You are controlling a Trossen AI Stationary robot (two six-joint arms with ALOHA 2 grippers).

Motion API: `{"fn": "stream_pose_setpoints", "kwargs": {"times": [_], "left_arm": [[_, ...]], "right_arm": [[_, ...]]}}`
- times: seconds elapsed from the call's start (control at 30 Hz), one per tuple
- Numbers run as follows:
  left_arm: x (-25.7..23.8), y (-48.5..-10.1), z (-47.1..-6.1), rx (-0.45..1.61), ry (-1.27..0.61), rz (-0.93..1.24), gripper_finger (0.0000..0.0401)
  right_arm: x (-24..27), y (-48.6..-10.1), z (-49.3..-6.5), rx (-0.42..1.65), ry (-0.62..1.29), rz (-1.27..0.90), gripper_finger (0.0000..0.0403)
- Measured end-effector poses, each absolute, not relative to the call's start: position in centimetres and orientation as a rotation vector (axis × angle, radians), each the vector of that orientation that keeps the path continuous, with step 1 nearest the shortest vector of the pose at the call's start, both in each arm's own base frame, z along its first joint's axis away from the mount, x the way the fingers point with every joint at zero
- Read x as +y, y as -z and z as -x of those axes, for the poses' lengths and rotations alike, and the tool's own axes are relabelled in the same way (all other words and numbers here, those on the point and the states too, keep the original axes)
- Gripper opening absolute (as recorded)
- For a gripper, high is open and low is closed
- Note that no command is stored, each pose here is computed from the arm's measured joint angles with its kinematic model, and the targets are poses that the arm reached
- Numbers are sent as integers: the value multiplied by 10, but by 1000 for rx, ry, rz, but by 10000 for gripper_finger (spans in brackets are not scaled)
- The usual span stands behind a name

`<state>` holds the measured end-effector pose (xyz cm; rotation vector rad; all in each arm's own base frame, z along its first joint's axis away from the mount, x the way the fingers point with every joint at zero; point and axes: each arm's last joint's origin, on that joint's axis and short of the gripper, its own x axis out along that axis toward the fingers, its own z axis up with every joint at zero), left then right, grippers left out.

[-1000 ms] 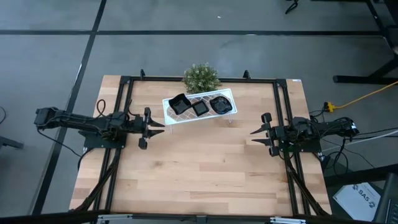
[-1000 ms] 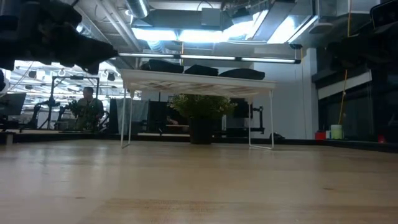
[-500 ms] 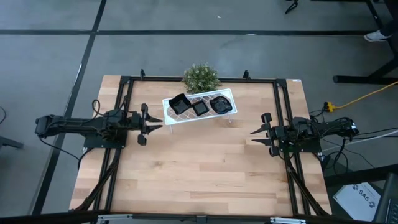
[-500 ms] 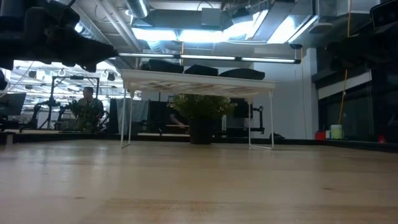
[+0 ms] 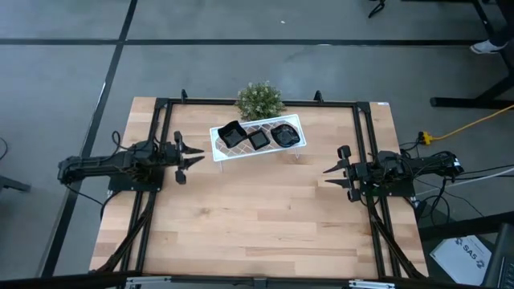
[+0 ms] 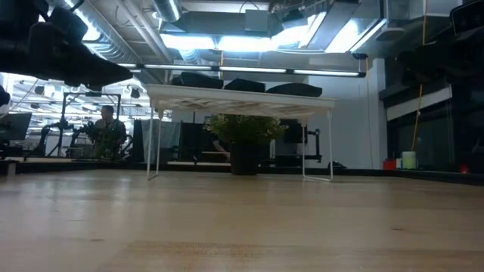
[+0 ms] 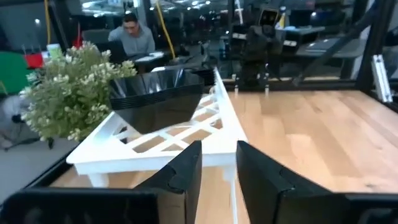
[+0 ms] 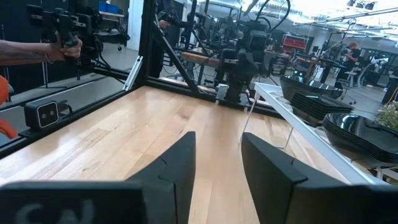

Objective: Pick & Place Mini shaped plates
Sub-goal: Return to Home Position

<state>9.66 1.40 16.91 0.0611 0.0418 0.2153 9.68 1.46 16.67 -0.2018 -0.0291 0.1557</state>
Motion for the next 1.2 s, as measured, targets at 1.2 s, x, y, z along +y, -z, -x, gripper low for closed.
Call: {"fn": "stream_pose_setpoints", "kwargs": {"times": [1.2], "left_arm": [[16, -171, -95, 30, -277, -66, 93]], "right_arm": [[15, -167, -97, -29, -156, 202, 129]]}}
